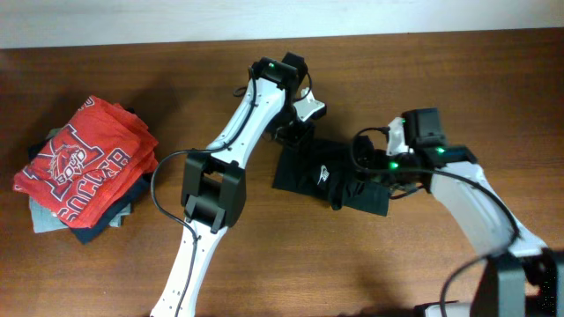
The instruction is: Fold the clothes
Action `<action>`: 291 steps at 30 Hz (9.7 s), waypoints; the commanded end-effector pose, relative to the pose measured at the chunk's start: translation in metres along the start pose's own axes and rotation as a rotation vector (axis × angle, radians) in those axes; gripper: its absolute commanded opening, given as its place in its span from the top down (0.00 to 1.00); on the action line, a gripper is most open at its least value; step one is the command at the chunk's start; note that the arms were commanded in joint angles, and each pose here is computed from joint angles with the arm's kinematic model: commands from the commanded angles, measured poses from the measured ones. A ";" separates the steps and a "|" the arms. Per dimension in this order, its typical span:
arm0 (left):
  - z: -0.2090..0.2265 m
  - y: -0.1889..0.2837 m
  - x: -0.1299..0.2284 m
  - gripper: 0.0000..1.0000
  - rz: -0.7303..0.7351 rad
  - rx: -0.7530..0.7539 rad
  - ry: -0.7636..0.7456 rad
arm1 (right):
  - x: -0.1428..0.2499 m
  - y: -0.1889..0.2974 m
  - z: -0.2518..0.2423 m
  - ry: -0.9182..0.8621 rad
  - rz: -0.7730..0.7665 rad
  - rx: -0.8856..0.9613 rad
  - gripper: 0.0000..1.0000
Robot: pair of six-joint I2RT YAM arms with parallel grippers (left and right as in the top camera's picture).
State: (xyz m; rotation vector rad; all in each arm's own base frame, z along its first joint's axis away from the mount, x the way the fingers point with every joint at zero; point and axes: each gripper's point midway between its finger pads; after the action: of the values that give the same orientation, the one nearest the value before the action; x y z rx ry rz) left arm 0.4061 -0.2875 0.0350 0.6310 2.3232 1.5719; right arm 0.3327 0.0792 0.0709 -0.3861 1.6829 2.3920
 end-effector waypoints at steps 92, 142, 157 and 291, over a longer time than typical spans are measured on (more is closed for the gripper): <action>0.038 -0.019 0.043 0.63 0.187 -0.136 0.069 | 0.068 -0.054 -0.041 0.010 0.191 0.155 0.96; -0.009 0.001 -0.043 0.72 -0.161 -0.079 -0.217 | -0.029 -0.029 -0.060 -0.077 0.048 0.214 0.93; 0.068 -0.040 -0.017 0.85 -0.051 -0.310 -0.047 | -0.018 -0.030 -0.118 -0.167 0.070 0.506 0.96; -0.125 -0.008 -0.001 0.89 -0.259 -0.555 -0.128 | 0.004 0.046 -0.114 -0.334 0.070 0.001 0.24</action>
State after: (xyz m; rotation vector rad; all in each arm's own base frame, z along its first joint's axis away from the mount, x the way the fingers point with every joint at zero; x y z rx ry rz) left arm 0.3659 -0.3735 0.0796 0.2406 1.6838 1.8947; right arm 0.3221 -0.0435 0.0703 0.0941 1.5761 2.3402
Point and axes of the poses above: each gripper's point midway between its finger pads, its own y axis back along the fingers, its own z axis along the line the jaws close on, x = y × z, and after that the axes turned 13 degrees about y, right-handed
